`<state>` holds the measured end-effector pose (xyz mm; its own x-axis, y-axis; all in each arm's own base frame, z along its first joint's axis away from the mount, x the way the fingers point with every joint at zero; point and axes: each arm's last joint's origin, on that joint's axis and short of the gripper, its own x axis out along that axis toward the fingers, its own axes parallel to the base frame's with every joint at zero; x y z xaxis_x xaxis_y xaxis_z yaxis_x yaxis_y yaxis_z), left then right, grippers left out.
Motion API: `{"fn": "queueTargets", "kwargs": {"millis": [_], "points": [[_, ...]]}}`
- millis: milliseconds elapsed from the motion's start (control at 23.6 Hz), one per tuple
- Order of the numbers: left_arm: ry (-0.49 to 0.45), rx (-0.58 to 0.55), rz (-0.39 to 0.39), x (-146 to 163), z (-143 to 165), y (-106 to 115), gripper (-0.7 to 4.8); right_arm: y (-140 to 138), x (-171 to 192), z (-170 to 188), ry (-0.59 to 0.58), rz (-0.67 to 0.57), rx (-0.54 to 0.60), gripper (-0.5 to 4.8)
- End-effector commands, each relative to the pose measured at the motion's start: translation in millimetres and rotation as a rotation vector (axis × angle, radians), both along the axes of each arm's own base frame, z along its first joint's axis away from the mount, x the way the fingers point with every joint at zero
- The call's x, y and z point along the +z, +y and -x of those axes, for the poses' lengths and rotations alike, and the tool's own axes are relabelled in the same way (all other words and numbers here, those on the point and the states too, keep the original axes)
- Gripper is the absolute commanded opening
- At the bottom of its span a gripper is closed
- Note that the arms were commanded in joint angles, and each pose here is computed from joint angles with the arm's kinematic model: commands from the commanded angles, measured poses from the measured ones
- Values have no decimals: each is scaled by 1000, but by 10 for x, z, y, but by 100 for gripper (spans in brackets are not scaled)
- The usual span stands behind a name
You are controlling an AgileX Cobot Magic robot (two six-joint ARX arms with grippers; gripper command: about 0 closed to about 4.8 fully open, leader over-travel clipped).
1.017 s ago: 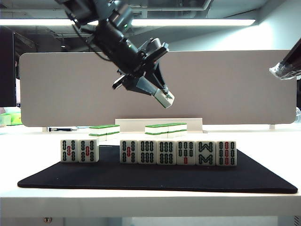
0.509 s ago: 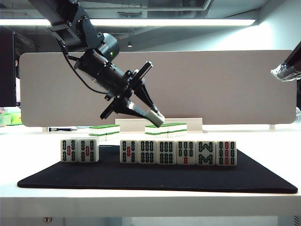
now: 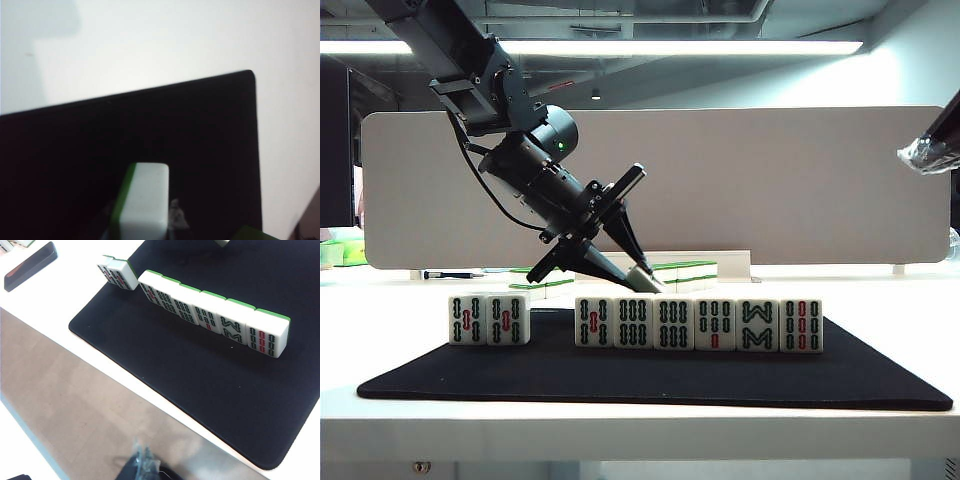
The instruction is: Take a mahjong tile from your hand cards and play it out.
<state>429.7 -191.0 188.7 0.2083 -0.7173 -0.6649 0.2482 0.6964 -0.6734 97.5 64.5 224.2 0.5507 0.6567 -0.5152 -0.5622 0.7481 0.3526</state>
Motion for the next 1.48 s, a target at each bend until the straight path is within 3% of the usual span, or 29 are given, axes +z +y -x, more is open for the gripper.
{"fn": "queueTargets", "kwargs": {"millis": [42, 297, 593, 636, 678, 763, 1017, 1271, 1483], "points": [[-31, 37, -49, 20, -11, 11, 111, 4, 20, -6, -17, -8, 1, -1], [-31, 33, -56, 16, -7, 14, 121, 4, 20, -6, -17, -8, 1, -1], [-23, 50, -123, -15, 14, 38, 130, 4, 20, -6, -17, -8, 1, -1], [-21, 53, -129, -17, 16, 40, 145, 4, 20, -6, -17, -8, 1, -1], [-20, 54, -132, -19, 17, 41, 201, 4, 20, -6, -17, -8, 1, -1], [-20, 54, -132, -19, 18, 40, 261, 4, 20, -6, -17, -8, 1, -1], [-20, 56, -127, 11, 12, 59, 313, 4, 20, -6, -17, -8, 1, -1], [-44, 70, -97, 200, 8, 177, 314, 3, 21, -5, -18, -8, 0, -1], [-111, 69, -97, 550, 55, 334, 310, 3, 21, -5, -18, -7, 0, -1]]}}
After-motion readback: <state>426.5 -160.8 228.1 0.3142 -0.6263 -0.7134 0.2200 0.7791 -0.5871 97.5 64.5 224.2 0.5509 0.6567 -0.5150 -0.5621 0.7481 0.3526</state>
